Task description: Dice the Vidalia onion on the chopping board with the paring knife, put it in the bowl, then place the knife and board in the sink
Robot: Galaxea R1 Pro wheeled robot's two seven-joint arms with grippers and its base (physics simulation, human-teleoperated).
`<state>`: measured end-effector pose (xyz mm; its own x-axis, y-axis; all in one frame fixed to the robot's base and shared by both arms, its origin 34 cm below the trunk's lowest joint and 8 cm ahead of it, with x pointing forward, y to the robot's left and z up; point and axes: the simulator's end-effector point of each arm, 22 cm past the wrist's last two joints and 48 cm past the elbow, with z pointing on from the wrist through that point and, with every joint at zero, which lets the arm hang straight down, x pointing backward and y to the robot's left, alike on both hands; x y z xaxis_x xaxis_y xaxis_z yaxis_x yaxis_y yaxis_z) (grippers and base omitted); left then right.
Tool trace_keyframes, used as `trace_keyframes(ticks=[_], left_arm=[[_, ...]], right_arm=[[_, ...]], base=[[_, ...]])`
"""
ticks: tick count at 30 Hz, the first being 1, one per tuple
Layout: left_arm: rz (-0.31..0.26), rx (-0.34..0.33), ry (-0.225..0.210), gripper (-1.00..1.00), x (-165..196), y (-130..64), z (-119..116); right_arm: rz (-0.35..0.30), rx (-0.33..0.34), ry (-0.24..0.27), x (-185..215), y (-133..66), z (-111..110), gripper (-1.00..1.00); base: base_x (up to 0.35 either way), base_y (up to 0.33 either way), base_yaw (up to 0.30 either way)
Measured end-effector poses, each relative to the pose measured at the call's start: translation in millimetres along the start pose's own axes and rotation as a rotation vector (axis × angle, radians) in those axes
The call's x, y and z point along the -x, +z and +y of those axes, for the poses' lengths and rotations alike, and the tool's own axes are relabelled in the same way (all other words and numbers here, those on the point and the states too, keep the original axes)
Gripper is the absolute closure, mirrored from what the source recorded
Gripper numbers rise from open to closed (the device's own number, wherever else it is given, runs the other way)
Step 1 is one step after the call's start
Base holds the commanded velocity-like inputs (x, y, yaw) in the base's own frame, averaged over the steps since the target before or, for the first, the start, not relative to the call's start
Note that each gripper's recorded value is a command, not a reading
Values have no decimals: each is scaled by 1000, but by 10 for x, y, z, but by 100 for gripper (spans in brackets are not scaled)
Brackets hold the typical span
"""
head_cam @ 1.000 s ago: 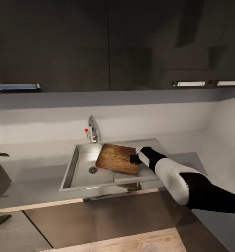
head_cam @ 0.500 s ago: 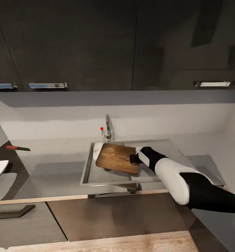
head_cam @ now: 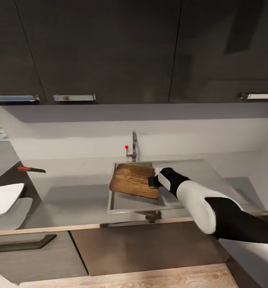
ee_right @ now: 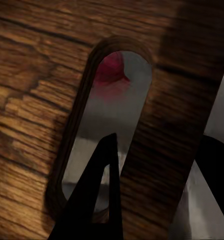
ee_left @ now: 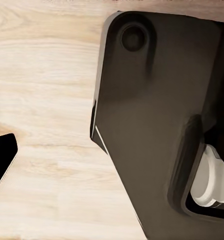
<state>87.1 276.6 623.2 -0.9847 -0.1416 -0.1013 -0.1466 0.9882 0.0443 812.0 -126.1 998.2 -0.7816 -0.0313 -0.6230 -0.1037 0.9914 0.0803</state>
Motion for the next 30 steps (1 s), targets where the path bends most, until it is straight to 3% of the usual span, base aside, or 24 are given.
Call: trace_keyframes(ticks=[30], left_arm=[[0, 0, 1, -100, 0, 0, 0]], right_arm=[[-3, -9, -5, 7, 0, -20, 100]], base=[[0, 274, 0]])
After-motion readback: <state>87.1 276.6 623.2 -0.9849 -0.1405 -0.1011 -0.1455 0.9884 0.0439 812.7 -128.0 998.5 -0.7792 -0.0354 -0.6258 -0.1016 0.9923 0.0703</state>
